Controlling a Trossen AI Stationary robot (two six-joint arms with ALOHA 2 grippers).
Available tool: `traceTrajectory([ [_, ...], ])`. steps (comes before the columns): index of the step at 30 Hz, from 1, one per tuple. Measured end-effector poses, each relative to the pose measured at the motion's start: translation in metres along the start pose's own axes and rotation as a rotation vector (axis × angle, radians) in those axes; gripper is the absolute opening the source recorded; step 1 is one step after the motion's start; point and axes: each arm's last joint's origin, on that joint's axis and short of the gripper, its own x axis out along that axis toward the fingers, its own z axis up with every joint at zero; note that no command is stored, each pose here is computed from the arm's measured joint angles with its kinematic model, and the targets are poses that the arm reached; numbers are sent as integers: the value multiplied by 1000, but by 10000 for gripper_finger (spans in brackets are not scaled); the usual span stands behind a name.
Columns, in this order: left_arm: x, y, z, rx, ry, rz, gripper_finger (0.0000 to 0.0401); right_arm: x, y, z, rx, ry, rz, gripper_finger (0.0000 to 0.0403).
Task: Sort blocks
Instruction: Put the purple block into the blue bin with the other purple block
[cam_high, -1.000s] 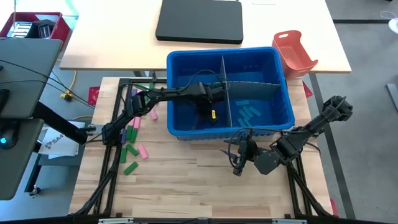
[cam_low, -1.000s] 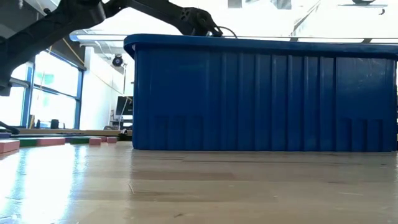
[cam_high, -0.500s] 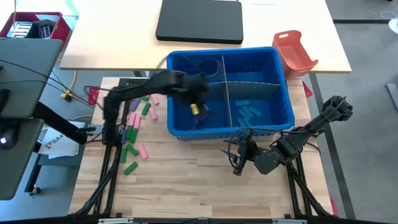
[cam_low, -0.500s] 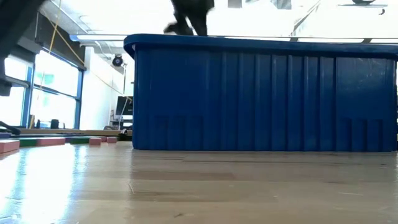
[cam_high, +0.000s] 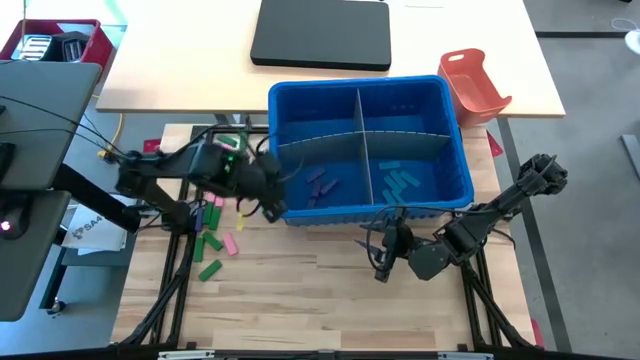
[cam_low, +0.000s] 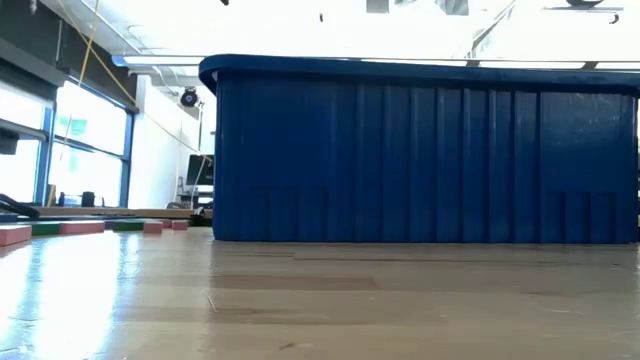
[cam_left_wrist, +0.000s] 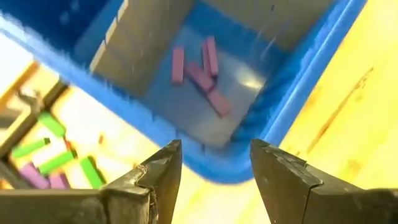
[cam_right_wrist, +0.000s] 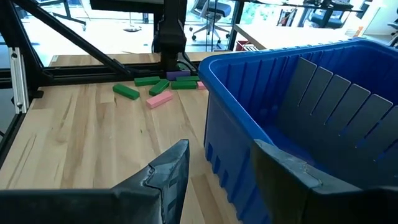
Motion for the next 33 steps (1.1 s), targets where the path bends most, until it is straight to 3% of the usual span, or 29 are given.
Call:
traceTrajectory([
  [7, 28, 27, -53, -126, 122, 125, 181, 0, 0, -1, -10, 8, -2, 169],
  [15, 72, 59, -118, -365, 242, 282, 181, 1, -1, -1, -11, 9, -11, 169],
  [21, 117, 61, -157, -363, 388, 376, 176, 5, -5, 0, 2, 10, -31, 169],
  [29, 146, 76, -196, -409, 627, 493, 108, 8, -8, 1, 7, 12, -46, 169],
  [33, 153, 75, -196, -418, 688, 492, 48, 8, -8, 1, 8, 11, -45, 169],
])
